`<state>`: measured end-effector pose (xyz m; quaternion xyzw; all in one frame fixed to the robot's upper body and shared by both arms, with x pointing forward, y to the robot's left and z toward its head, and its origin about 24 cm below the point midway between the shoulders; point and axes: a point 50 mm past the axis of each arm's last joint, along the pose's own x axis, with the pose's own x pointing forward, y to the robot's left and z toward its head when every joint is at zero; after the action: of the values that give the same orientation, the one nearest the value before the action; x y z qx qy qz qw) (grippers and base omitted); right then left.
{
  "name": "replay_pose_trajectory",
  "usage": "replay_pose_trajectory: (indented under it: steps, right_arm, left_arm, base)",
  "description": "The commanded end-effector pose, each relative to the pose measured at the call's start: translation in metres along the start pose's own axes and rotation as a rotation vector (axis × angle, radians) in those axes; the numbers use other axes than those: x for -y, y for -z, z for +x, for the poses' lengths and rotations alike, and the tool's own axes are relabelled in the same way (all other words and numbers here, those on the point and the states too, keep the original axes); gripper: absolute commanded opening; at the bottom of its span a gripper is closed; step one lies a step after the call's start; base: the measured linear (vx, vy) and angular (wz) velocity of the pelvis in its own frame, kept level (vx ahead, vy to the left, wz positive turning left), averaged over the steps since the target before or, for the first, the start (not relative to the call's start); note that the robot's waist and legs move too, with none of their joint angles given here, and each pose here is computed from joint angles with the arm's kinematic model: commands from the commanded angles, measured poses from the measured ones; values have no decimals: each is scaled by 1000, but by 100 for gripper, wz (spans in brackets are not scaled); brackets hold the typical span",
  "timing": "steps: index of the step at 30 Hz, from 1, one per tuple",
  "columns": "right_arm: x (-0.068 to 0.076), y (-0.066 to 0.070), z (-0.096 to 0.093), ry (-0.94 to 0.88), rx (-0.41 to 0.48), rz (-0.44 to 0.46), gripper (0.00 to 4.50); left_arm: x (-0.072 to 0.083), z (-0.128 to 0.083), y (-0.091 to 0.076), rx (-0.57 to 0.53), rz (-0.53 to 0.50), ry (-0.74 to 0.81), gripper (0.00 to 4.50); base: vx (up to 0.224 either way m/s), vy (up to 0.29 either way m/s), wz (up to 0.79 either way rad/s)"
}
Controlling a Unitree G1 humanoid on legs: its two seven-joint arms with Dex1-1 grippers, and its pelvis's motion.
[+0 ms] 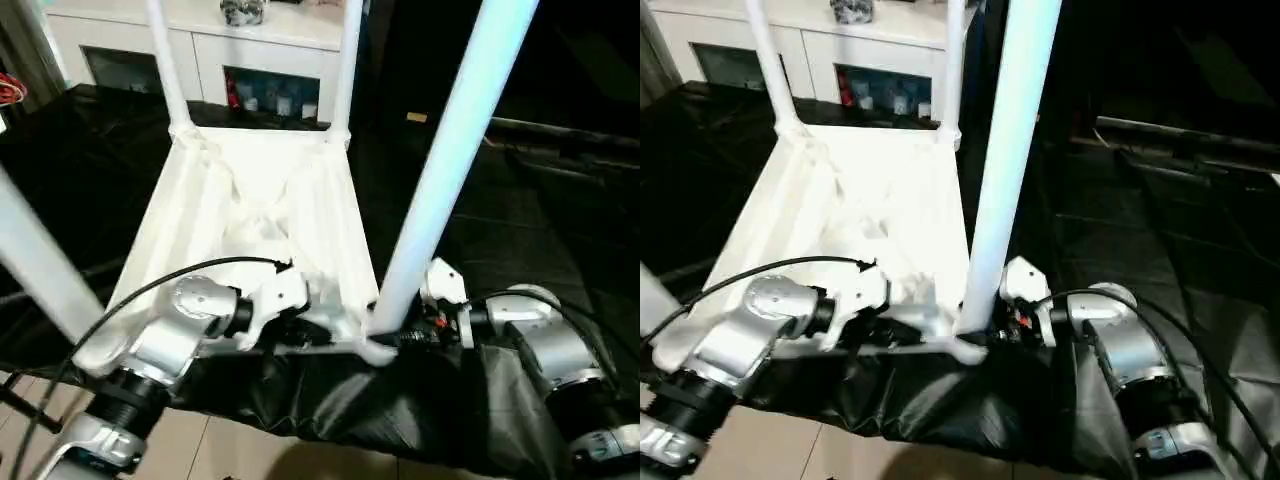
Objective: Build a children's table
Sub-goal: Rotate leg to tighten
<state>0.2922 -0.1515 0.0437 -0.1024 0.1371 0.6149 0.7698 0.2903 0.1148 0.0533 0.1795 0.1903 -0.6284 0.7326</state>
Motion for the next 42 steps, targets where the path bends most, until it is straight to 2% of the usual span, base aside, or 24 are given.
replay_pose_trajectory:
  steps: [1,3,7,8,12,14,15,16,17,19,21,24,31,36,37,39,42]
  right_arm:
    - [-2,8,44,147,-2,47,198]
    - [4,10,55,280,-9,77,198]
    - [8,11,68,391,-13,136,197]
    - [10,8,80,472,-16,166,197]
    - [9,2,94,520,-3,193,197]
    - [5,-5,104,478,40,197,197]
    - [5,-5,104,478,40,197,232]
    - [2,-9,104,409,89,208,253]
    - [2,-9,104,409,89,208,266]
    - [3,-9,99,381,100,206,273]
    - [5,-8,92,382,101,193,305]
    - [9,-6,77,372,88,142,315]
    - [9,-7,51,217,48,36,315]
    - [8,-7,39,124,23,9,315]
    - [6,-6,29,43,-7,-12,315]
    - [6,-6,29,43,-7,-12,315]
    - [1,-5,16,-74,-50,-28,315]
  left_arm:
    - [-12,21,-28,65,28,-149,0]
    - [-16,27,-32,72,10,-201,0]
    - [-16,35,-38,82,-2,-235,0]
    - [-15,43,-42,88,-7,-254,0]
    - [-11,53,-48,104,-11,-265,0]
    - [-8,58,-52,117,-9,-260,0]
    - [-8,58,-52,117,-9,-260,0]
    - [-4,59,-53,123,5,-239,0]
    - [-4,59,-53,123,5,-239,0]
    - [-3,57,-51,125,18,-225,0]
    - [-3,53,-48,120,24,-217,0]
    - [-3,45,-43,114,36,-191,0]
    - [0,31,-33,78,65,-100,0]
    - [0,24,-29,66,68,-58,0]
    - [1,17,-25,53,80,-24,0]
    - [1,17,-25,53,80,-24,0]
    - [3,8,-20,31,85,18,0]
  base:
    - [0,0,0]
    - [0,0,0]
    - [-15,2,-3]
    - [0,0,0]
    - [0,0,0]
    - [0,0,0]
    - [0,0,0]
    - [0,0,0]
    - [0,0,0]
    - [0,0,0]
    - [0,0,0]
    - [0,0,0]
    - [0,0,0]
    - [0,0,0]
    - [0,0,0]
    - [0,0,0]
    - [0,0,0]
